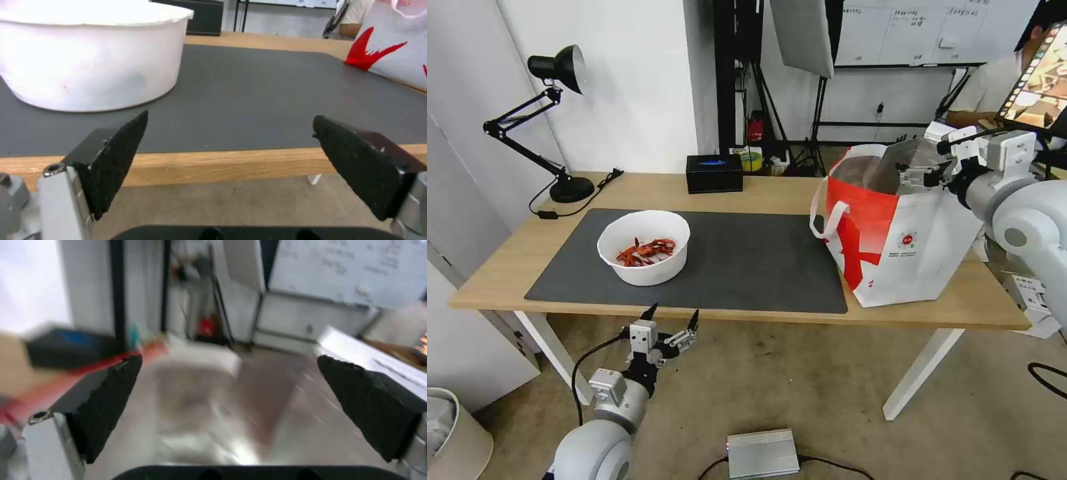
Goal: Pick up the trash from the table and place it into the takeout bag.
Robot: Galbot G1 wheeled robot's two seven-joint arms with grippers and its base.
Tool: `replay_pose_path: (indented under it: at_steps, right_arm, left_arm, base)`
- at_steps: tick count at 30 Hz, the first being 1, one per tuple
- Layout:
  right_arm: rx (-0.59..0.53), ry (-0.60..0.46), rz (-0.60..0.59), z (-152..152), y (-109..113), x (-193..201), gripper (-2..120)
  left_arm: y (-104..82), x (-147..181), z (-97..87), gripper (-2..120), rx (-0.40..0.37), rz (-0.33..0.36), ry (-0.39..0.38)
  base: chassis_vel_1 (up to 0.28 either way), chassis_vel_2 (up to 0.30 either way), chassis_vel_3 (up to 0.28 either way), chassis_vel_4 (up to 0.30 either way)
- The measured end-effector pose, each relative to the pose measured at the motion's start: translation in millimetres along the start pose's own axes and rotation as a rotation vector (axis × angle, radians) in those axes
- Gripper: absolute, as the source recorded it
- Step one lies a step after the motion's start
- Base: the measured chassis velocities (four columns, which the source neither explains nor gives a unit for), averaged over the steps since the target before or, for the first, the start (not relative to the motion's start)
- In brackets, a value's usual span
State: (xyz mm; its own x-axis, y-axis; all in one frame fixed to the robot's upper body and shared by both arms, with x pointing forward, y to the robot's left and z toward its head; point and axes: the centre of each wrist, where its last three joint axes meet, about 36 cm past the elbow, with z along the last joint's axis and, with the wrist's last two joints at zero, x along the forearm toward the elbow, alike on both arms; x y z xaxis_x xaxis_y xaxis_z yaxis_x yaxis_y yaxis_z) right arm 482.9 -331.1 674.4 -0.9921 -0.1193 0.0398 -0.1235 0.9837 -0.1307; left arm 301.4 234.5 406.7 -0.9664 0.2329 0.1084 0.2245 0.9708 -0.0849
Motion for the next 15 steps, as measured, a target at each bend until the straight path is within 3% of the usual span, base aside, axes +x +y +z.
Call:
replay_pose_path:
  at_steps: [3,8,15]
  right_arm:
    - [-0.070,-0.104,-0.050,12,14,11,100]
    - [-0.123,-0.164,-0.140,38,39,39,100]
    - [-0.172,-0.145,-0.247,61,75,77,100]
  left_arm:
    - [0.1,0,0.2,100,0.000,-0.001,0.000]
    - [2.1,0,-0.2,100,-0.002,-0.007,-0.003]
    - [2.5,1,0.3,100,0.005,-0.015,-0.009]
  base:
    - [0.000,0.000,0.000,0.000]
    - [0.000,0.000,0.000,0.000]
    - [0.000,0.000,0.000,0.000]
